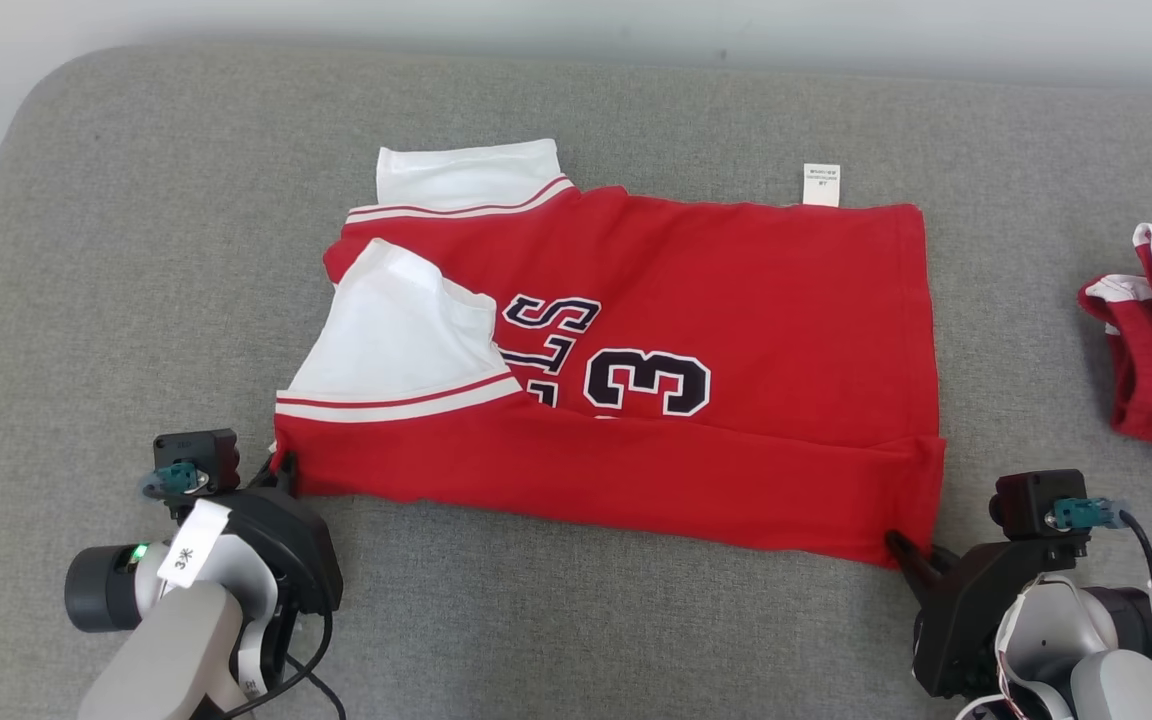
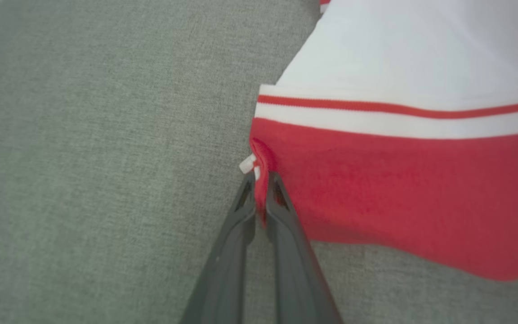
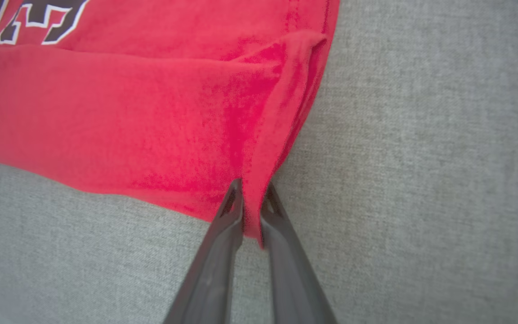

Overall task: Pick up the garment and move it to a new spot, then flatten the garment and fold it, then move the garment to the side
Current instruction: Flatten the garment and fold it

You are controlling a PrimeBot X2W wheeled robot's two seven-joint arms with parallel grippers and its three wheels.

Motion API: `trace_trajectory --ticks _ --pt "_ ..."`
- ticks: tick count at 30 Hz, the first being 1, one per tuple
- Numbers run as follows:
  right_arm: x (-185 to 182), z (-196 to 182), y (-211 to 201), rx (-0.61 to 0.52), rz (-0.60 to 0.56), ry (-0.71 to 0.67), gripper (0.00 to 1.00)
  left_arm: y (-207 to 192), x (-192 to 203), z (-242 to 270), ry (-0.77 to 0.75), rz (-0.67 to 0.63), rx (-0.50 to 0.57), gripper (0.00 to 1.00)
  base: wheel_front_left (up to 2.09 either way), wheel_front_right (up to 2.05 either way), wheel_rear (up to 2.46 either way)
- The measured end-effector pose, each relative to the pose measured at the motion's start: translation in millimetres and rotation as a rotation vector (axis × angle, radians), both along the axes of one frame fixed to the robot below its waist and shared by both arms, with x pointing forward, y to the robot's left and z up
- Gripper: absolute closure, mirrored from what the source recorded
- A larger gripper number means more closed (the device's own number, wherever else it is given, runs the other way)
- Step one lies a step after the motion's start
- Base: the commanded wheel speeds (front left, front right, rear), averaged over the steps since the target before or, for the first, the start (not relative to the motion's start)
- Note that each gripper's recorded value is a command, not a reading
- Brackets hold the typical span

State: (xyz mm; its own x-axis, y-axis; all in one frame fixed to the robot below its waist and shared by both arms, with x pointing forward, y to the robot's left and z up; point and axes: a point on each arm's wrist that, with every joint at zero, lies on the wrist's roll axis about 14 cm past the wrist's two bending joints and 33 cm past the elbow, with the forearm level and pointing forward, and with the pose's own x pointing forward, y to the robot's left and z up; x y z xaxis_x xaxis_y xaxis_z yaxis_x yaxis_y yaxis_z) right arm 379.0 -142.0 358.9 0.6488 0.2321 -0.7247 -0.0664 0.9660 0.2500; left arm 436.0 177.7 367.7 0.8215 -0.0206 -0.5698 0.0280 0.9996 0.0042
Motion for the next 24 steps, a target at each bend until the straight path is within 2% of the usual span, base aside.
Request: trace_trajectory --ticks 1,2,13,24 --pt "0 0 1 0.001 0.002 0.003 0.91 0 0 0 0.002 0.000 0.000 1.00 0.00 0.00 0.00" --pt "0 0 2 0.003 0.003 0.003 1.00 0 0 0 0.000 -0.001 0.001 1.00 0.00 0.00 0.00" --pt "2 11 1 0.022 -0.007 -0.027 1.00 1 2 13 -0.064 0.033 -0.059 1.00 0.00 0.00 0.00" --pt "-15 30 -12 0.000 -0.022 -0.029 1.00 3 -30 21 -0.088 0.096 -0.140 1.00 0.00 0.00 0.00"
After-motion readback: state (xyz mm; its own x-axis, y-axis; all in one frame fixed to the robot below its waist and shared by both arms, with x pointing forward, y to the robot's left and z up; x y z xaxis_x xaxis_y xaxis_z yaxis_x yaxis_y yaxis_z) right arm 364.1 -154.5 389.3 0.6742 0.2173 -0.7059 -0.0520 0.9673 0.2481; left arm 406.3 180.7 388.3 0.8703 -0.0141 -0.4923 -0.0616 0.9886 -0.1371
